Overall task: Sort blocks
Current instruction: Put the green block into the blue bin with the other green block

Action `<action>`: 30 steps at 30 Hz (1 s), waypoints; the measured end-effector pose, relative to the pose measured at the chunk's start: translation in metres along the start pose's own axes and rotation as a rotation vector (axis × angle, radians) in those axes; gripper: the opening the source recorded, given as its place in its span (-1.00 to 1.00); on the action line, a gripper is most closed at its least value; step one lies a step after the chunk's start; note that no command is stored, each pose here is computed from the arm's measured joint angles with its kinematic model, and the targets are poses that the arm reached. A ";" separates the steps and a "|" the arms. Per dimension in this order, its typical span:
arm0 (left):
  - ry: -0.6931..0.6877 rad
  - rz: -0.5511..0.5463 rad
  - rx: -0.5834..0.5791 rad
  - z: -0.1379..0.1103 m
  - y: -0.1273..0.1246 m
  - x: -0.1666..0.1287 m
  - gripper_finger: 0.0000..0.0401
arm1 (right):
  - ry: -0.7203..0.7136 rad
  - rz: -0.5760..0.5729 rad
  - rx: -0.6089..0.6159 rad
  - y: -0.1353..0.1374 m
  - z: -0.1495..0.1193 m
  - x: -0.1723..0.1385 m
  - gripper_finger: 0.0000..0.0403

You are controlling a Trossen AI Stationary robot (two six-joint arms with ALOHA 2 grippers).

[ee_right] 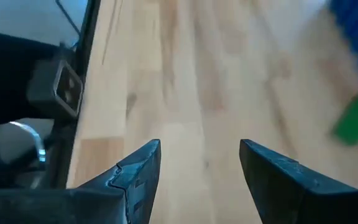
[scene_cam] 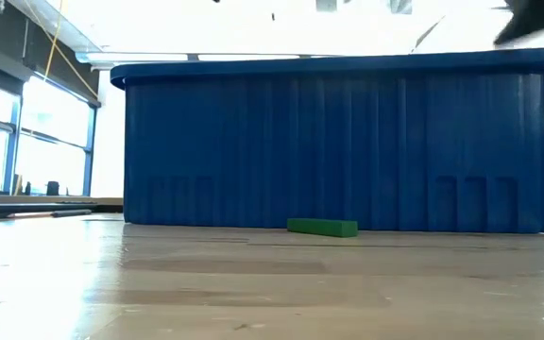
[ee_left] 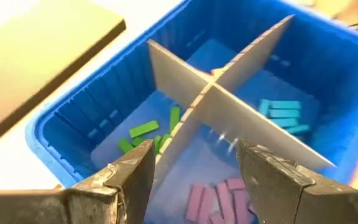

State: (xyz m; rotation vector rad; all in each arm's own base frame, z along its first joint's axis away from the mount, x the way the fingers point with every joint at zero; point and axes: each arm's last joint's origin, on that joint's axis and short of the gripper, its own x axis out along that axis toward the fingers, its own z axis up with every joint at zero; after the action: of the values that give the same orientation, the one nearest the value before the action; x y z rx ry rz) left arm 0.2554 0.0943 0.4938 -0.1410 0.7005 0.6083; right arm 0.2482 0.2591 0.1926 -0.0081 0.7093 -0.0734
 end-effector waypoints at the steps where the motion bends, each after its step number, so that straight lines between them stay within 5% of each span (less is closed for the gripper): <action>1: -0.021 -0.007 0.008 -0.005 -0.007 -0.014 0.09 | -0.007 0.017 0.023 -0.003 -0.013 0.006 0.07; 8: -0.088 -0.028 0.031 -0.057 -0.049 -0.067 0.09 | -0.139 -0.095 0.216 -0.040 -0.062 0.050 0.07; 19: -0.087 0.027 -0.028 -0.152 -0.103 -0.060 0.09 | -0.160 -0.468 0.279 -0.091 -0.043 0.112 0.07; 30: -0.103 -0.043 -0.093 -0.192 -0.135 -0.046 0.09 | -0.012 -0.432 0.280 -0.126 -0.035 0.131 0.07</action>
State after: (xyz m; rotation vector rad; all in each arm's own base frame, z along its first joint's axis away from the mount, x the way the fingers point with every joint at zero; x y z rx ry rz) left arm 0.1965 -0.0998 0.3666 -0.2087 0.5682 0.6026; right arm 0.3159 0.1245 0.0848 0.1068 0.6709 -0.5858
